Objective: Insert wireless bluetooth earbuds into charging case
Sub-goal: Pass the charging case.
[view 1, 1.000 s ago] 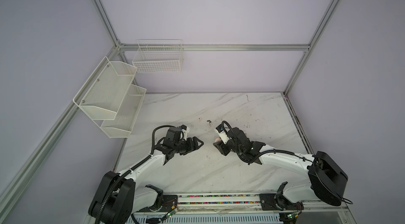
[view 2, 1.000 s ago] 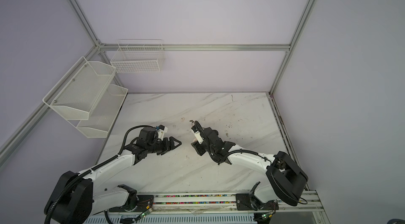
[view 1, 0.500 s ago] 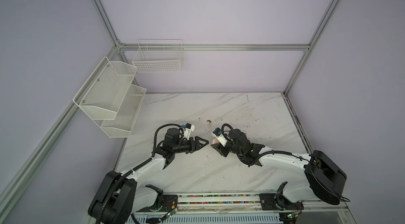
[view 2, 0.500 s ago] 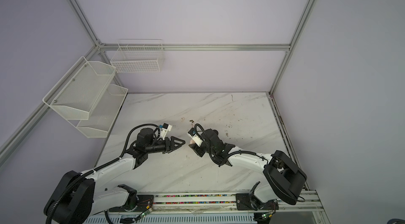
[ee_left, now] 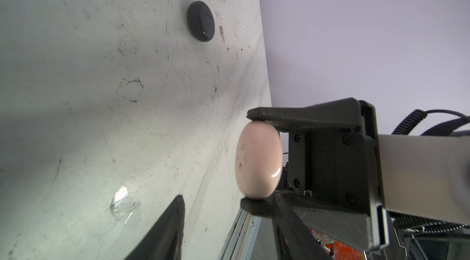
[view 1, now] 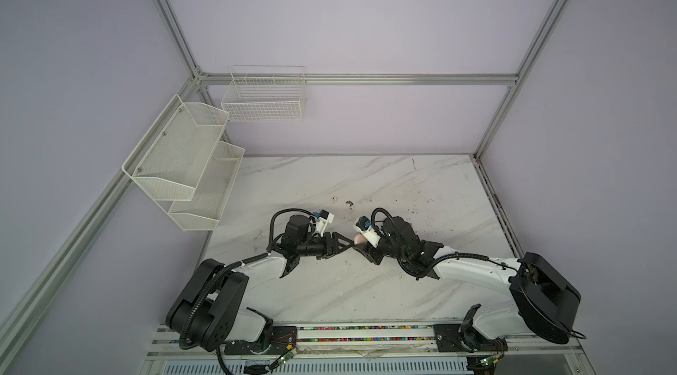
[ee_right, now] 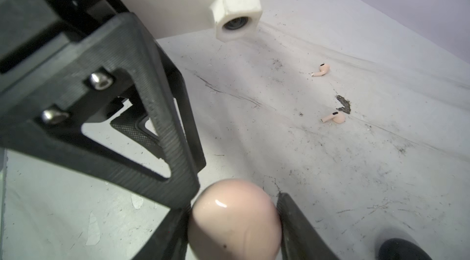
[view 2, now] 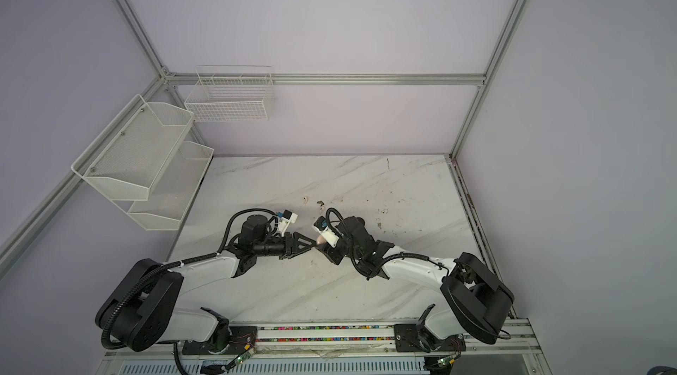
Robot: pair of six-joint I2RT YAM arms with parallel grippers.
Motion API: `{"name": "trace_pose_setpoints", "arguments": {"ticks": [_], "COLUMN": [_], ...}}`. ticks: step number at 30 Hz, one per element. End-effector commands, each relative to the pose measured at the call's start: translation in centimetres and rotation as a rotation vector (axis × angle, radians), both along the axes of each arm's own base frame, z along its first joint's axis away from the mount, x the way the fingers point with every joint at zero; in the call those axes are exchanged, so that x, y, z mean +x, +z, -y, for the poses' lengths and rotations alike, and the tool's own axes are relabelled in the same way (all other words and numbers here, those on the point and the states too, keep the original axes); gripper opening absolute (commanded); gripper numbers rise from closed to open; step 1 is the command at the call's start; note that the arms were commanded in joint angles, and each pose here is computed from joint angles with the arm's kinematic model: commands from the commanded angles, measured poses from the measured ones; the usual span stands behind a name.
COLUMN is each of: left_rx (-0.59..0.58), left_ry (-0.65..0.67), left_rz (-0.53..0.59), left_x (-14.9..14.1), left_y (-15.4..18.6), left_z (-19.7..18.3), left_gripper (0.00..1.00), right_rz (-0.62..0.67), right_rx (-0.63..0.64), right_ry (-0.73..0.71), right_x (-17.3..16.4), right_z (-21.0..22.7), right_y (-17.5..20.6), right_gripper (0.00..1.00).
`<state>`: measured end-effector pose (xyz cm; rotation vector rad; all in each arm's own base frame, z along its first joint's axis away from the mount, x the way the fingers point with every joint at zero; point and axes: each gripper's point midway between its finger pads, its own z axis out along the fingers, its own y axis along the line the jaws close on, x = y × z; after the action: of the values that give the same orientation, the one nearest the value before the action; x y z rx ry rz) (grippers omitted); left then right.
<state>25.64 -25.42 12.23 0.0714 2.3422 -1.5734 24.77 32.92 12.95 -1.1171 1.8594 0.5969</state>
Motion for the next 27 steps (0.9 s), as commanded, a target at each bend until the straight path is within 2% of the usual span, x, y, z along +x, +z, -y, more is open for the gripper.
{"name": "trace_pose_setpoints", "arguments": {"ticks": [1,6,9,27], "left_rx": [-0.088,-0.089,-0.083,-0.120], "left_ry": [-0.047,-0.063,-0.095,-0.145], "left_rz": [0.178,0.195,0.178,0.209], "left_x": [1.6,1.7,1.7,1.1], "left_y": [5.3,5.6,4.7,5.5], "left_z": [1.6,2.1,2.8,3.7], "left_gripper": [0.53,0.50,0.45,0.11], "right_rz": [0.045,0.046,0.044,0.047], "right_rx": [0.049,0.051,0.061,0.074], "right_ry": [0.028,0.030,0.039,0.042], "right_x": [-0.1,-0.2,-0.3,-0.3], "right_z": [-0.5,-0.3,-0.5,-0.7], "right_y": [1.8,1.9,2.2,2.6], "right_gripper": [0.27,0.27,0.27,0.25]}}
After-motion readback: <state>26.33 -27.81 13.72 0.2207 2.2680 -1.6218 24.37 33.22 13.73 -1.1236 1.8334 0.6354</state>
